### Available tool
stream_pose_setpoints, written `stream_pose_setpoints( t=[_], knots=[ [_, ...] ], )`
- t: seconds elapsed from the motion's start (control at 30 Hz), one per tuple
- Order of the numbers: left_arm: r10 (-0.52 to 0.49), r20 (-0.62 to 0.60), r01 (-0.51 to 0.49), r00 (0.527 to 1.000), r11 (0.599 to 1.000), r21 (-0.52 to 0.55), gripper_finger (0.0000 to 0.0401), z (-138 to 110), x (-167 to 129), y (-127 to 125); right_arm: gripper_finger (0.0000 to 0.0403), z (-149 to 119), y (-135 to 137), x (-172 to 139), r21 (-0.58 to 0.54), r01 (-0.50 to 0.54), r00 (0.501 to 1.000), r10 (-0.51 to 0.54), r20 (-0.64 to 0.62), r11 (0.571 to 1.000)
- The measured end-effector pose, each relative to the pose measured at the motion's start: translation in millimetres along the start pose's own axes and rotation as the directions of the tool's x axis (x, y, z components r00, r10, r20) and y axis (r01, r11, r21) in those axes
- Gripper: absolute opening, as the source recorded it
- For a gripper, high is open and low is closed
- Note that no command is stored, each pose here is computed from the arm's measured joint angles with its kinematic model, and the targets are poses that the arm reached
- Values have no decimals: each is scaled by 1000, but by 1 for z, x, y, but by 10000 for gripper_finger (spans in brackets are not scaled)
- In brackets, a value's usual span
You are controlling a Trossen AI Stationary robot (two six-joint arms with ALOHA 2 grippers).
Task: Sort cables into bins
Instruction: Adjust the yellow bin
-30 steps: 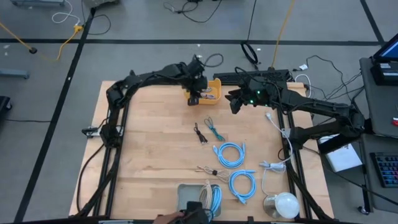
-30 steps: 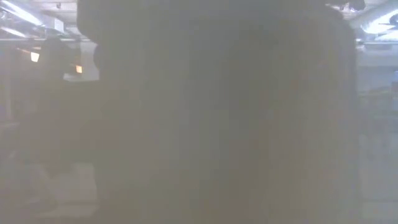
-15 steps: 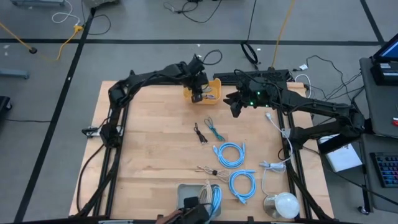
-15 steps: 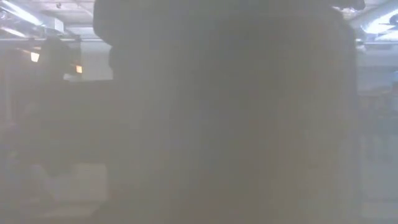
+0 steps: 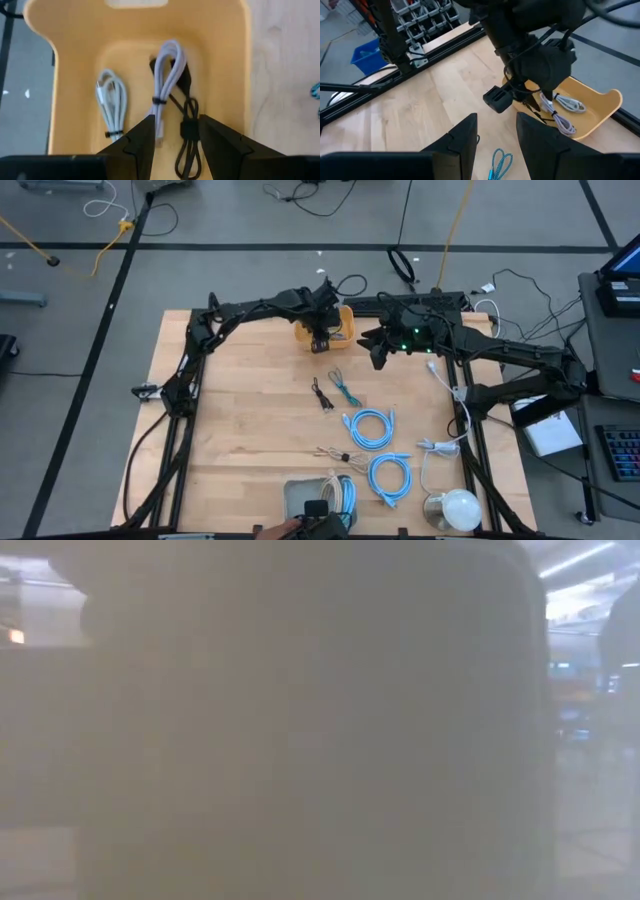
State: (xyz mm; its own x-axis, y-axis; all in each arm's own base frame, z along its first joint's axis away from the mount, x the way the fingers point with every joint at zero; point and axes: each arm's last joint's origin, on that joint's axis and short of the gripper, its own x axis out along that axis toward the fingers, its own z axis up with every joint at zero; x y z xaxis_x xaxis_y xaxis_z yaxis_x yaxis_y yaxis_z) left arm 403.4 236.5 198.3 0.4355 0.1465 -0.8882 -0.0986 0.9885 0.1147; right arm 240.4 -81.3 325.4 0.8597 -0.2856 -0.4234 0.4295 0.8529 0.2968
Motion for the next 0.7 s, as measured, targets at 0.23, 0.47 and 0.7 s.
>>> stream_pose_setpoints(
  t=[0.23,0.47,0.7],
  knots=[
    [22,15,-22,1000,1000,-18,156,-2,-1,12,132,-1,2,0,-6,-6,1000,6,-1,1000],
    [-35,-23,33,999,998,-57,156,-9,13,11,132,-1,2,0,-4,-6,1000,6,-1,1000],
    [-53,-40,50,998,996,-68,151,-7,15,2,132,0,3,0,-4,-9,1000,9,1,1000]
  ],
)
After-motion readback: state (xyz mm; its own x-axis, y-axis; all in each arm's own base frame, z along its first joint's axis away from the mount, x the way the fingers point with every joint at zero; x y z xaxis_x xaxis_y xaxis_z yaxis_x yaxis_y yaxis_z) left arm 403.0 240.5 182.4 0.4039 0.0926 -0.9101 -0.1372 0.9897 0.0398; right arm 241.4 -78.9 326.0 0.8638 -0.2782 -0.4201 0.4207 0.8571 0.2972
